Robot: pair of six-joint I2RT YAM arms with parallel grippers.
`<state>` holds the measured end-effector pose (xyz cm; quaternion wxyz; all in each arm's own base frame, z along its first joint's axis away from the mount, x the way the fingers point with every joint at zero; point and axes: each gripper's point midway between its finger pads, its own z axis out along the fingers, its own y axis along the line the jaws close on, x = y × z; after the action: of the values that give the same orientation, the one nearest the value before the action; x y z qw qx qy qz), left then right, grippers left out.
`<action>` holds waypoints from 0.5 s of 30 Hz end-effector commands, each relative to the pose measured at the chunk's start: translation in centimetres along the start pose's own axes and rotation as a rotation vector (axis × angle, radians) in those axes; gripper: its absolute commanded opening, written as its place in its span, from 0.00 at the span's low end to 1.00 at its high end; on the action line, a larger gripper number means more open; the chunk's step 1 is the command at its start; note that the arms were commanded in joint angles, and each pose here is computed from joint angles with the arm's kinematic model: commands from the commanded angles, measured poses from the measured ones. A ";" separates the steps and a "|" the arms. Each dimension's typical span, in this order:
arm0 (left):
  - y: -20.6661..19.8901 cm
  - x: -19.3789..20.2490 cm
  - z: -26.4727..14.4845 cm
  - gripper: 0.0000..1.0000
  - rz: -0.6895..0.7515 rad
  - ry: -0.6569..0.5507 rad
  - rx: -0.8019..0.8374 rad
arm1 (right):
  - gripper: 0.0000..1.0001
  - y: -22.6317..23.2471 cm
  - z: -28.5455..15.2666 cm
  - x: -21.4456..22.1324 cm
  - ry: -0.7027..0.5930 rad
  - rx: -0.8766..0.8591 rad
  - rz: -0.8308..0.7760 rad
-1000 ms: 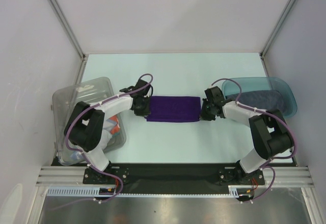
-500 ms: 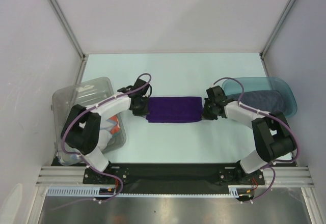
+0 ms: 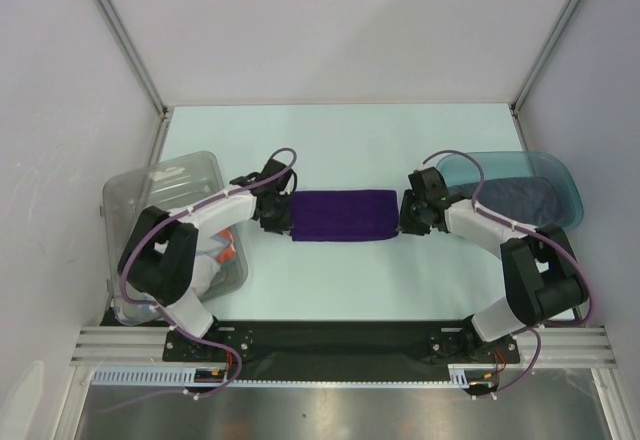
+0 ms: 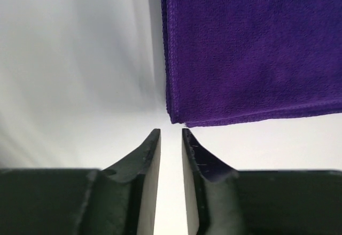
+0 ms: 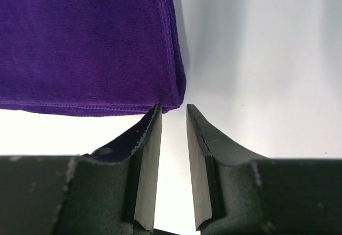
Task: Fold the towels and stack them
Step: Fold the towel
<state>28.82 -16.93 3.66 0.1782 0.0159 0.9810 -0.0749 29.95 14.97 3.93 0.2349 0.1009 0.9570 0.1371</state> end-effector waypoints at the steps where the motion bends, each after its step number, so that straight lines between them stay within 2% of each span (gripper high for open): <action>1: -1.1 -1.9 -1.3 0.29 -0.023 -0.070 0.052 | 0.30 0.4 -1.0 -1.4 -0.054 -0.009 0.015; 6: -1.6 -2.7 -1.7 0.41 -0.038 -0.100 0.074 | 0.29 0.5 -0.1 -1.4 -0.048 -0.006 0.011; 15: -2.3 -1.9 0.5 0.41 -0.046 -0.050 0.102 | 0.28 0.4 0.6 -1.3 -0.041 -0.005 0.000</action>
<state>29.64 -18.20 3.94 0.1909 0.0100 0.9760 -0.1045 30.27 14.98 3.52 0.2365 0.1016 0.9569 0.1346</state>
